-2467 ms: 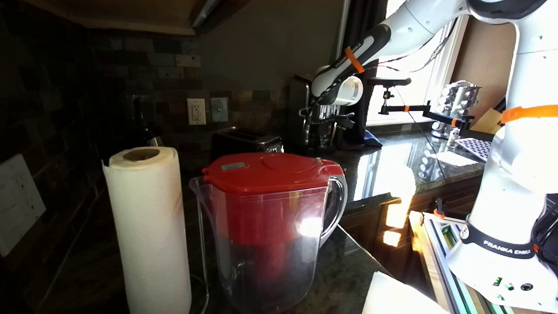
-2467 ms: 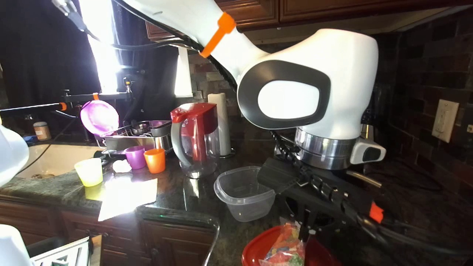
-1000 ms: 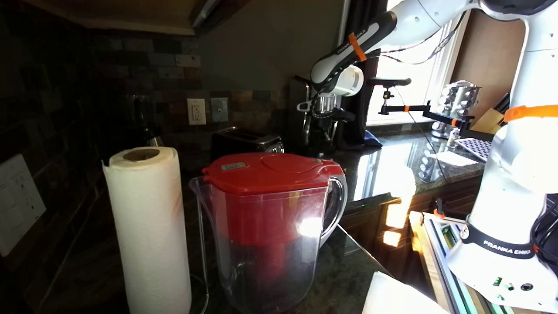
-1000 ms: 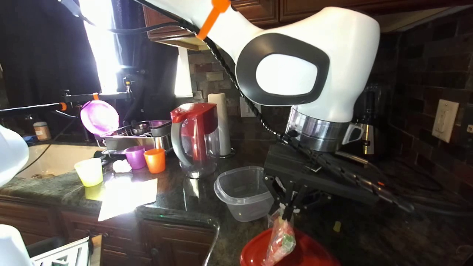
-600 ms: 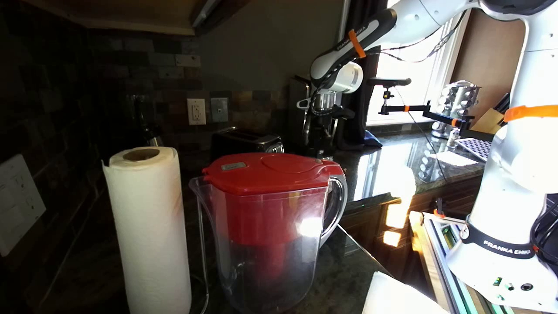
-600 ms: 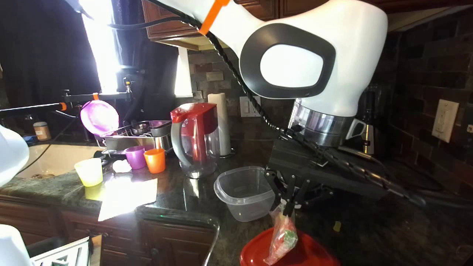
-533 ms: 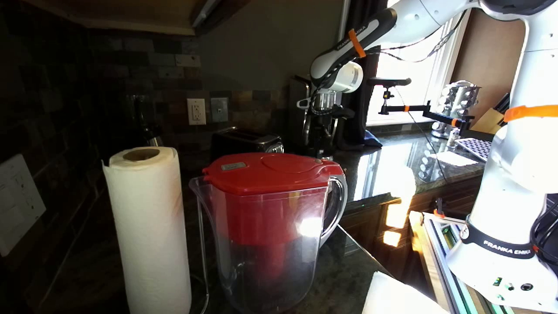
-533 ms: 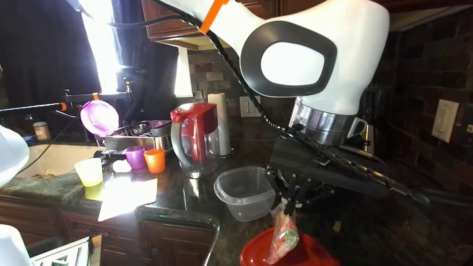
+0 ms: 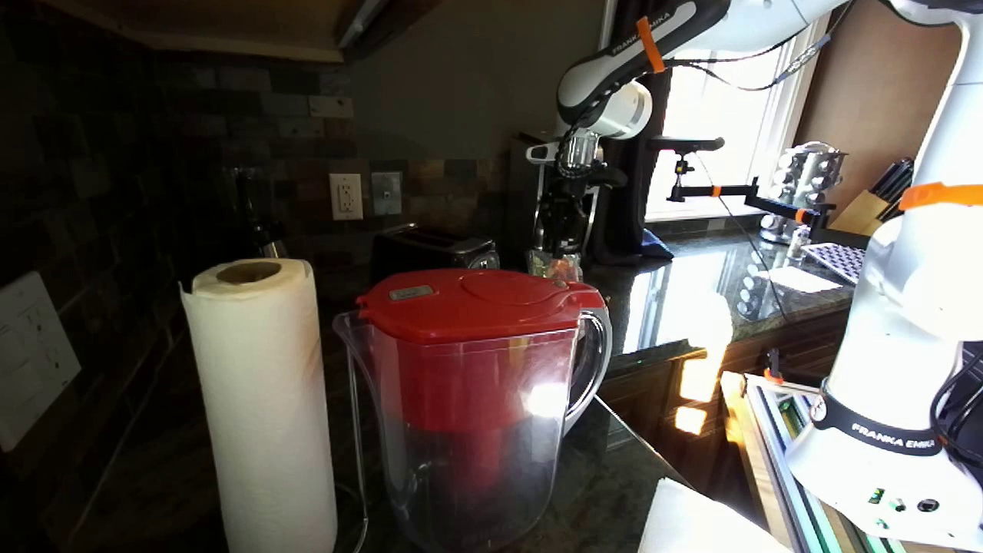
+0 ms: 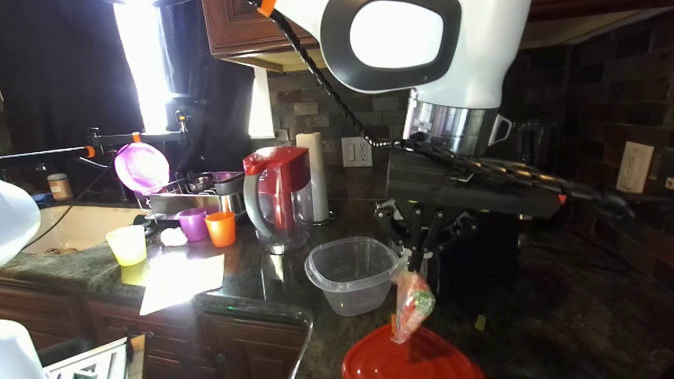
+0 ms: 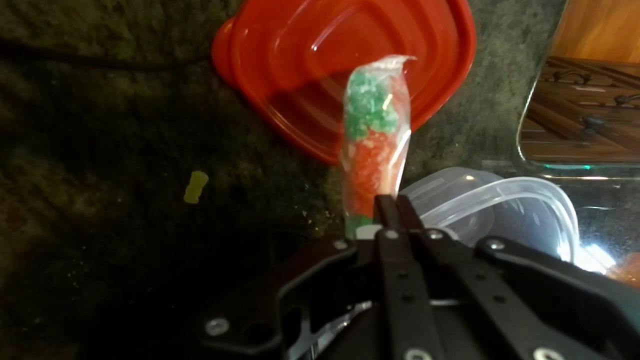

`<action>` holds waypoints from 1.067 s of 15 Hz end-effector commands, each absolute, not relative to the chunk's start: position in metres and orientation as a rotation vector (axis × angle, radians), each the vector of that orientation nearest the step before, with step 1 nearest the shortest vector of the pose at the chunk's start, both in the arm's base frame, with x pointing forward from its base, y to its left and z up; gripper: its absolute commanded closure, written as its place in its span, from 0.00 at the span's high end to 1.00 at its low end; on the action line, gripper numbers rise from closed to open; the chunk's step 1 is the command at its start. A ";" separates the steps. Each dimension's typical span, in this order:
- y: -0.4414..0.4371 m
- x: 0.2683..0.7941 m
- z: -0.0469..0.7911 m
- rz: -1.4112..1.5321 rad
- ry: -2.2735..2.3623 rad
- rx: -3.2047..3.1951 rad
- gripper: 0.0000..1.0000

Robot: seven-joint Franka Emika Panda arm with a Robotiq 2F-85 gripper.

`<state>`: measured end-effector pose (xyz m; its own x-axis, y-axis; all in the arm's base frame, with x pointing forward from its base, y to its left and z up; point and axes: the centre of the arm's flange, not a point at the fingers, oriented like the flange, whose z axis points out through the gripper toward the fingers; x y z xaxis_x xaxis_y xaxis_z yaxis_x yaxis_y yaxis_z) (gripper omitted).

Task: Pour a sweet from the bag into the container

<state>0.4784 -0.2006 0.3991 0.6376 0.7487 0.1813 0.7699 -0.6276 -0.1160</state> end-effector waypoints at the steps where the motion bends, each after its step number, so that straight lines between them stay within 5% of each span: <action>1: -0.172 0.458 0.424 -0.196 -1.384 -2.643 0.00; 16: -0.044 0.451 0.412 -0.083 -1.912 -2.559 0.00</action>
<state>0.4621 -0.0573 0.4295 0.2987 0.9528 0.0538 0.9536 -0.3003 0.0238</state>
